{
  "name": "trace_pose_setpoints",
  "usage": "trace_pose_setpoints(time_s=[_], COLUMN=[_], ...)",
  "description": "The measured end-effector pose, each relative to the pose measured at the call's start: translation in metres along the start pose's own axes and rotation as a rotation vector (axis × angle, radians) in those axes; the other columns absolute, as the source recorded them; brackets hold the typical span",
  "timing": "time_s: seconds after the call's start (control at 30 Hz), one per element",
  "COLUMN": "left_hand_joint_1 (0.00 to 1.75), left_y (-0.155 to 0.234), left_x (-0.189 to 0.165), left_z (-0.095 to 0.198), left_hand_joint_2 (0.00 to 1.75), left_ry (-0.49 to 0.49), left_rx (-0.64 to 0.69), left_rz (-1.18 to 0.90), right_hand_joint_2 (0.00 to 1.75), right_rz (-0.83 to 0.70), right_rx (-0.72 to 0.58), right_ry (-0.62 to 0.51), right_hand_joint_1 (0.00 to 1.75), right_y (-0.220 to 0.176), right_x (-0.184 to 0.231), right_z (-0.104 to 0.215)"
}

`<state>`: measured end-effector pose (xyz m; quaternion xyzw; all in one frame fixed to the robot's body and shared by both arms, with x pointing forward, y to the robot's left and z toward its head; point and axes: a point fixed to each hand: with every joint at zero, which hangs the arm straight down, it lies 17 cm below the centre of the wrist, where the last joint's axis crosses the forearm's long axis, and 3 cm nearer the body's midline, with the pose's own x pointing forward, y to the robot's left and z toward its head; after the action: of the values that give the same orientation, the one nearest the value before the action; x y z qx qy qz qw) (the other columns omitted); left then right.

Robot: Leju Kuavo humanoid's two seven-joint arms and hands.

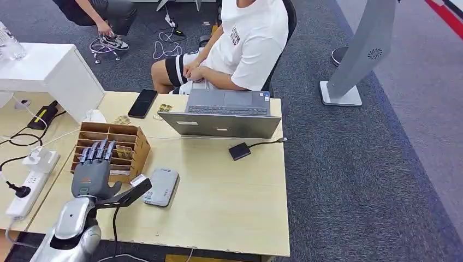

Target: Pass the card to the sensor for recognition and then transmit it.

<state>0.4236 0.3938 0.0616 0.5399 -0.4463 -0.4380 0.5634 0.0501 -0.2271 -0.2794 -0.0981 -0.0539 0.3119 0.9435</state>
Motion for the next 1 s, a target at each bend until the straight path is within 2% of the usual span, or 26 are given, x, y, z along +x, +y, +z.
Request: trace_pose_setpoints(time_s=[1.0], left_hand_joint_1=[0.00], left_y=[-0.007], left_x=[-0.023], left_z=[0.002], left_hand_joint_2=[1.75], left_ry=[0.062], left_rx=[-0.019], left_rz=[-0.044], right_hand_joint_2=[1.75], right_rz=[0.022], right_rx=[0.016], right_ry=[-0.010], right_hand_joint_1=[0.00], right_y=[0.003], right_x=[0.001], right_z=[0.001])
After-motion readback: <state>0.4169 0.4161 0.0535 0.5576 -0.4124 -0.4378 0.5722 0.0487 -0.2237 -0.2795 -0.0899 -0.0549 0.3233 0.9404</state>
